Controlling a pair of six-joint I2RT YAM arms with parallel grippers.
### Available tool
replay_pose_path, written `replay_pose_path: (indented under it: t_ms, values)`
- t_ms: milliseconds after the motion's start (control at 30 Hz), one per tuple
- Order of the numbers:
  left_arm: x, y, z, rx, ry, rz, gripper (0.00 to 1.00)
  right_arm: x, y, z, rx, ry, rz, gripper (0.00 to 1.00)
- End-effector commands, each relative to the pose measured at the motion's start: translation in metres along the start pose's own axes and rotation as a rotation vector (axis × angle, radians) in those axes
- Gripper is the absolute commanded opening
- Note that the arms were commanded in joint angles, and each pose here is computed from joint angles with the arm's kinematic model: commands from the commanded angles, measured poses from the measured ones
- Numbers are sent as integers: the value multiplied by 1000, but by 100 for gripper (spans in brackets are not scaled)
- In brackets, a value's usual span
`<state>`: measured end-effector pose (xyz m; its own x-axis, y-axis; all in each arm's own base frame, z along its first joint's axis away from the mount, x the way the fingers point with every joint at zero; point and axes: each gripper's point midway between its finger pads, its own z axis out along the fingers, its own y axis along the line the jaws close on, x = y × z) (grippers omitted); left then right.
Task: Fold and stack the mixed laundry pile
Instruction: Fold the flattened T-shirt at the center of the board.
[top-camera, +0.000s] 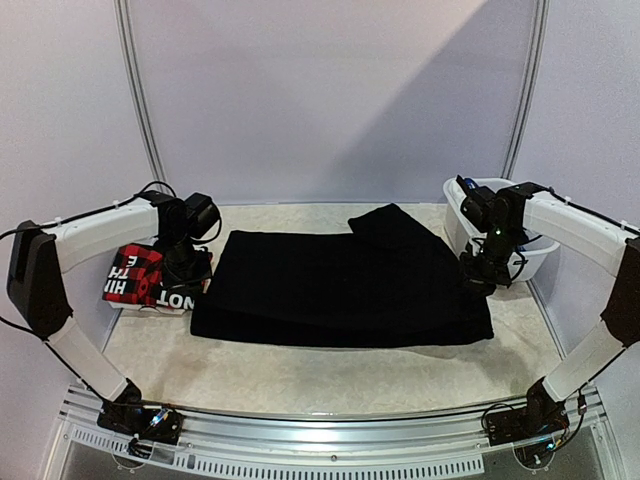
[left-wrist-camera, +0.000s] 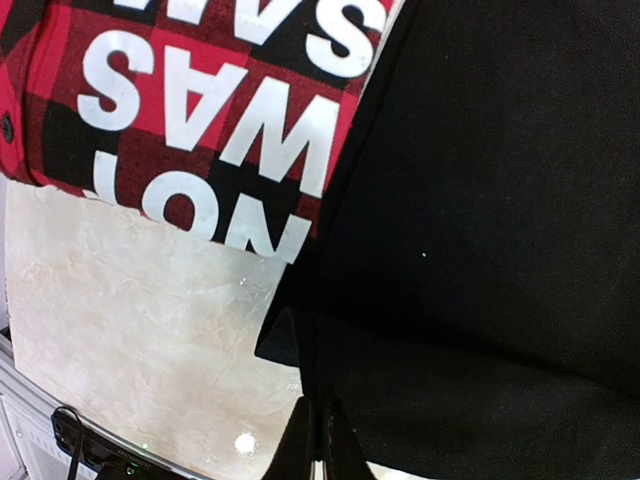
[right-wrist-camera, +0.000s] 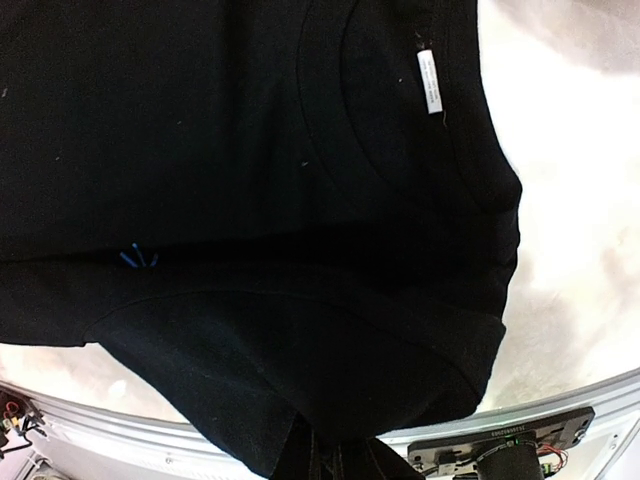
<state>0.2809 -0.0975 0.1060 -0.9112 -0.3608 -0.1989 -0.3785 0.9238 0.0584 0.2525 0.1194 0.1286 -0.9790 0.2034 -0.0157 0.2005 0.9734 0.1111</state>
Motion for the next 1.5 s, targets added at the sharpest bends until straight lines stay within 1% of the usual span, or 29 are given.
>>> replay_pose_path:
  t_ms: [0,267,600,967,1167,1300,1467]
  values:
    - [-12,-4,7,8,5,-3,0,-15,-3,4,19,-17,-6,0]
    - [-17,-9,24,-6,37,5,0,-26,1,14,18,-1,-9,0]
    - [-29,-12,47,-43,68,-23,0,-53,-3,29,34,5,11,0]
    - [-47,-25,80,-47,124,-98,0,-88,-3,59,41,44,31,9]
    - [-54,-28,89,-42,142,-152,1,-105,-11,68,52,58,59,17]
    - [-59,-31,87,-25,129,-194,7,-113,-11,66,51,56,58,29]
    - [-70,-36,70,22,78,-247,20,-125,-5,49,34,16,49,48]
